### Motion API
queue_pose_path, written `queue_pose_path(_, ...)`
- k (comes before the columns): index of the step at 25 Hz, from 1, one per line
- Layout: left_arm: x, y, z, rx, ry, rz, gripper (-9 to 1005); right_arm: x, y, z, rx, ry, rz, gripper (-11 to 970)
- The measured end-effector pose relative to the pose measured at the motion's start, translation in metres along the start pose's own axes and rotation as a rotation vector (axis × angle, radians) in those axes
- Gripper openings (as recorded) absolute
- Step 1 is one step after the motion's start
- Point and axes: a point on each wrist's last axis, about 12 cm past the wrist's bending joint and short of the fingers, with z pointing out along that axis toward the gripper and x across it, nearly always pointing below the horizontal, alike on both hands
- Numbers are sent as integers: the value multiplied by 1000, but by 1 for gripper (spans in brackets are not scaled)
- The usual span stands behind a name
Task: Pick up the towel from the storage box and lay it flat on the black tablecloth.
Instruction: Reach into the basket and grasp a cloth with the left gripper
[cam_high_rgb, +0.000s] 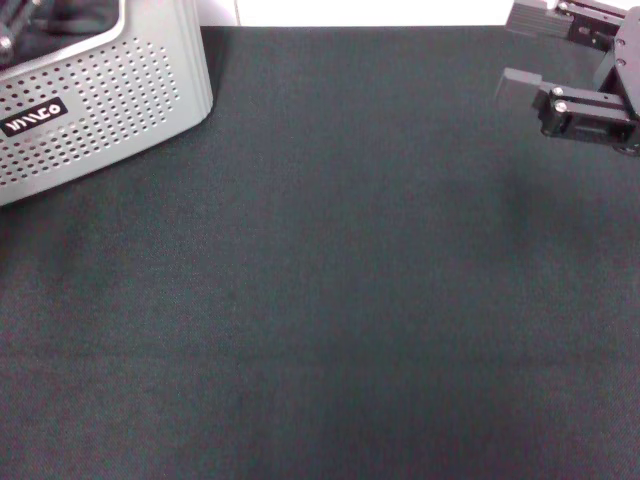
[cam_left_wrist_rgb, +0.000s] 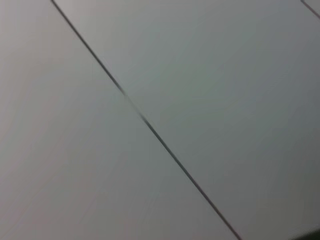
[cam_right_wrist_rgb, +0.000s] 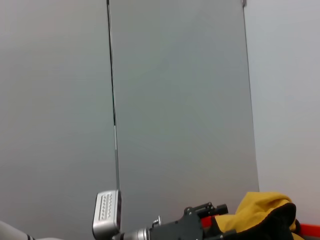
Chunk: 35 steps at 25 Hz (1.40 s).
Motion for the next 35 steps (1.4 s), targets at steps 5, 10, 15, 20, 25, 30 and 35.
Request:
queue_pose_path(5, 5, -8, -3, -31, 21, 63, 664, 0, 0, 1, -2, 0, 2, 740)
queue_pose_path(10, 8, -15, 1, -92, 45, 133, 654, -1, 0, 2, -6, 0, 1, 740)
queue_pose_path(15, 10, -19, 7, -130, 72, 195, 643, -1, -1, 2, -4, -1, -2, 740)
queue_pose_path(20, 13, -19, 8, -127, 102, 242, 633, -2, -1, 1, -4, -1, -3, 741)
queue_pose_path(25, 13, -21, 5, -135, 104, 272, 622, -1, -1, 1, -4, -1, -3, 741)
queue_pose_path(30, 11, -24, 1, -157, 83, 284, 433, -2, -1, 1, -7, -1, -4, 741)
queue_pose_path(35, 10, -23, -1, -181, 78, 283, 212, -1, 0, 2, -14, -1, -3, 740)
